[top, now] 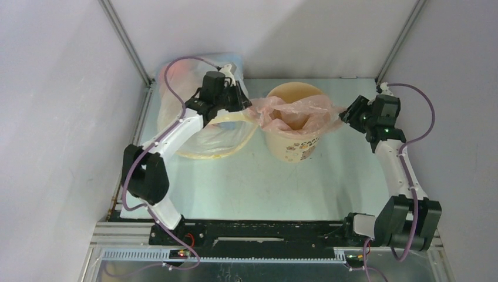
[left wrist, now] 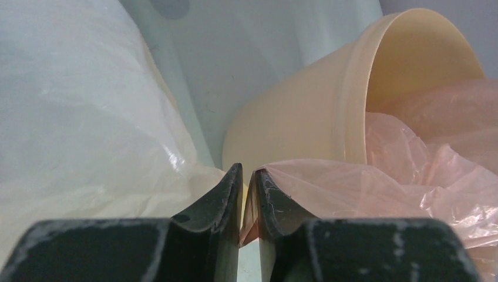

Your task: Put the trash bags into the trash bin

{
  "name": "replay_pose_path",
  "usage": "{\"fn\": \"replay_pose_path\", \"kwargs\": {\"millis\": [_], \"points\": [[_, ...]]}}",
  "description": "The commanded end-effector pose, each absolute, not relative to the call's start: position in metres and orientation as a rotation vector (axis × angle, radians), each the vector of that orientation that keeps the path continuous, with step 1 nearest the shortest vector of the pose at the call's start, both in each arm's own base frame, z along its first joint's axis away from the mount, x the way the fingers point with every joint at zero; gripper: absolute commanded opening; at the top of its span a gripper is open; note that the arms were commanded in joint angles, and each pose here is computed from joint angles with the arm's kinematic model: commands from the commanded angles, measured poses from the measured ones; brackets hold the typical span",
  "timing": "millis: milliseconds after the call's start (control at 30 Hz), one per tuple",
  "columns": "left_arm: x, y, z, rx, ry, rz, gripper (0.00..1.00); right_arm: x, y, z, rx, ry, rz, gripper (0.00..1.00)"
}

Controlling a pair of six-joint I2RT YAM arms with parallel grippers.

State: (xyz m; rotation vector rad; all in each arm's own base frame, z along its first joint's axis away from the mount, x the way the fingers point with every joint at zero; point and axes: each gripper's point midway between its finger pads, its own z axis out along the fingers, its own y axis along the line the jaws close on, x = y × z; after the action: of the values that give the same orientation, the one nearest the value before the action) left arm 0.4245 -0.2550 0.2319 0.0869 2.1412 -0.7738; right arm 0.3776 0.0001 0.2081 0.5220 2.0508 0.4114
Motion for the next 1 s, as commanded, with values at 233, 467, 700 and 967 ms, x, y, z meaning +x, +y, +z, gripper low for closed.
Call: {"fn": "replay_pose_path", "kwargs": {"millis": [233,467,700,967], "points": [[0.43,-0.313,0.248,0.32,2.027,-1.143,0.25,0.406,0.049,0.215,0.372,2.029,0.793,0.54],[0.412,-0.331,0.246,0.411,2.01,-1.339,0.26,0.397,0.083,0.215,0.312,2.039,0.915,0.53],[0.376,-0.326,0.255,0.452,1.983,-1.406,0.23,0.362,0.095,0.218,0.328,2.011,0.907,0.52],[0.358,-0.299,0.258,0.334,2.004,-1.282,0.25,0.332,0.083,0.227,0.341,1.987,0.787,0.59]]}}
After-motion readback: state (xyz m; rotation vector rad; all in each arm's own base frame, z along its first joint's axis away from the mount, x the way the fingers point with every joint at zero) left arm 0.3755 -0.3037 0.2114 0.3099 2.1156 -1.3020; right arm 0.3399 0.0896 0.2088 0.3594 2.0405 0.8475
